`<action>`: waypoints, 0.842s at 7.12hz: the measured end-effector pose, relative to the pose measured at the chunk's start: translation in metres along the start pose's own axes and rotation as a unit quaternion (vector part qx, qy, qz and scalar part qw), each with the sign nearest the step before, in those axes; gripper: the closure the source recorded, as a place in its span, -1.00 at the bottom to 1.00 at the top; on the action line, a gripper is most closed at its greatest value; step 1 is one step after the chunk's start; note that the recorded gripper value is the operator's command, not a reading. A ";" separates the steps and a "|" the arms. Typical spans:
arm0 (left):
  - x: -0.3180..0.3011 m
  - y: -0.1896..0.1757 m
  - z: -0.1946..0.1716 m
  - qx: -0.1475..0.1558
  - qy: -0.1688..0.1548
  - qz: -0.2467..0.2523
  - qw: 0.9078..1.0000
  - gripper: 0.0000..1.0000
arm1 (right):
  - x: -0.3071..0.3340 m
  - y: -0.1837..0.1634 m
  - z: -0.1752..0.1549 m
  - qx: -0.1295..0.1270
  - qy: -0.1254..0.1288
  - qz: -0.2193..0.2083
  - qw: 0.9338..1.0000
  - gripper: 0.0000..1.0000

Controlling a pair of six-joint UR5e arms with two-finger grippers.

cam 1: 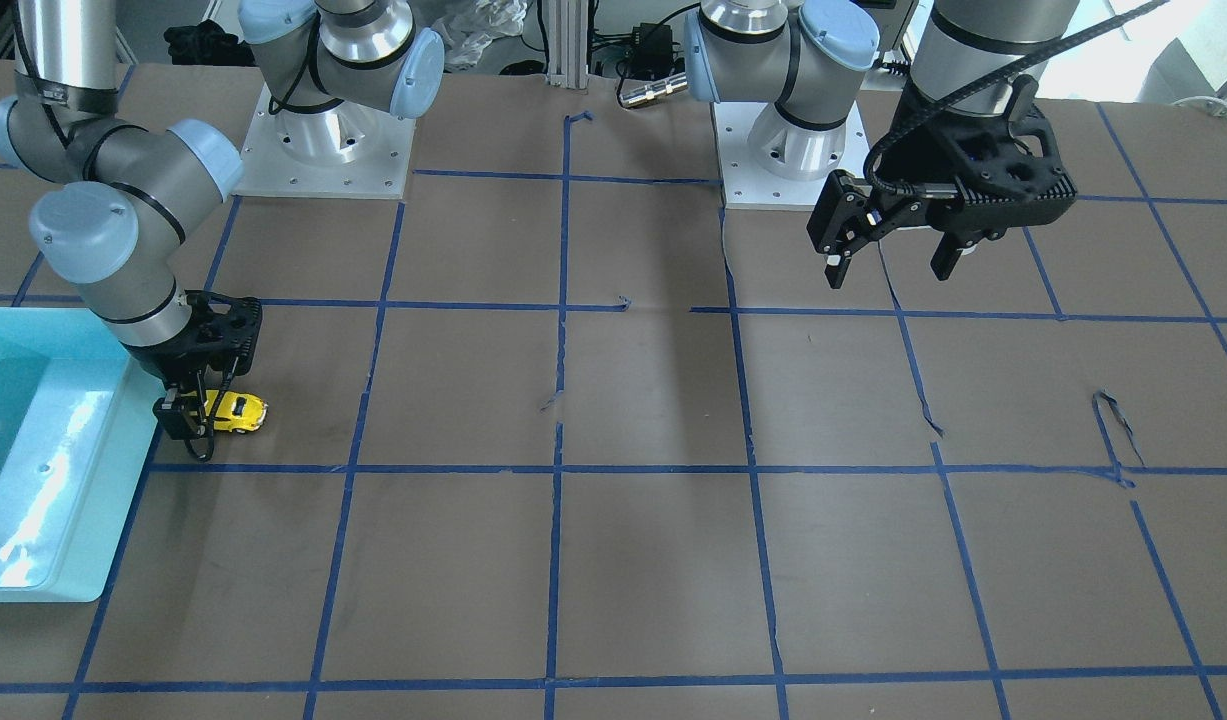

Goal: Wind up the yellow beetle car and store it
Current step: 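Close the right gripper on the yellow car and lift it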

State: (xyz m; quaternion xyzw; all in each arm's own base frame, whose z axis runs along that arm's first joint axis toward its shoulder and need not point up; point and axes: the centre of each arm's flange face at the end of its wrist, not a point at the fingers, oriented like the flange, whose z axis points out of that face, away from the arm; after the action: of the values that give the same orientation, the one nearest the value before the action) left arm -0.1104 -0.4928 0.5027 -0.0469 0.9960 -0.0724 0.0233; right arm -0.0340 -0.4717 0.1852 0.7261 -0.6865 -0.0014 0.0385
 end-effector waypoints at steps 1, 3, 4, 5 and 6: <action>0.000 0.000 0.000 0.000 0.000 0.000 1.000 -1.00 | 0.000 0.000 0.002 0.001 -0.002 0.000 1.000 0.32; 0.000 0.000 0.000 0.000 0.000 0.000 1.000 -1.00 | 0.000 0.000 0.003 0.002 -0.001 0.001 1.000 0.77; 0.000 0.000 0.000 0.000 0.000 0.000 1.000 -1.00 | 0.000 -0.001 0.002 0.002 0.000 0.001 1.000 0.82; -0.001 0.000 0.000 0.000 0.000 0.000 1.000 -1.00 | 0.001 -0.002 -0.001 0.001 0.002 0.001 1.000 0.94; -0.001 0.000 -0.001 0.001 0.000 0.000 1.000 -1.00 | 0.001 -0.002 -0.004 0.000 0.005 0.003 1.000 0.94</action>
State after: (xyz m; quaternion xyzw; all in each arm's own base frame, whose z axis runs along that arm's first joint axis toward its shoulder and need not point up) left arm -0.1098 -0.4924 0.5032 -0.0468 0.9960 -0.0729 0.0235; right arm -0.0317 -0.4728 0.1892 0.7238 -0.6888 0.0018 0.0419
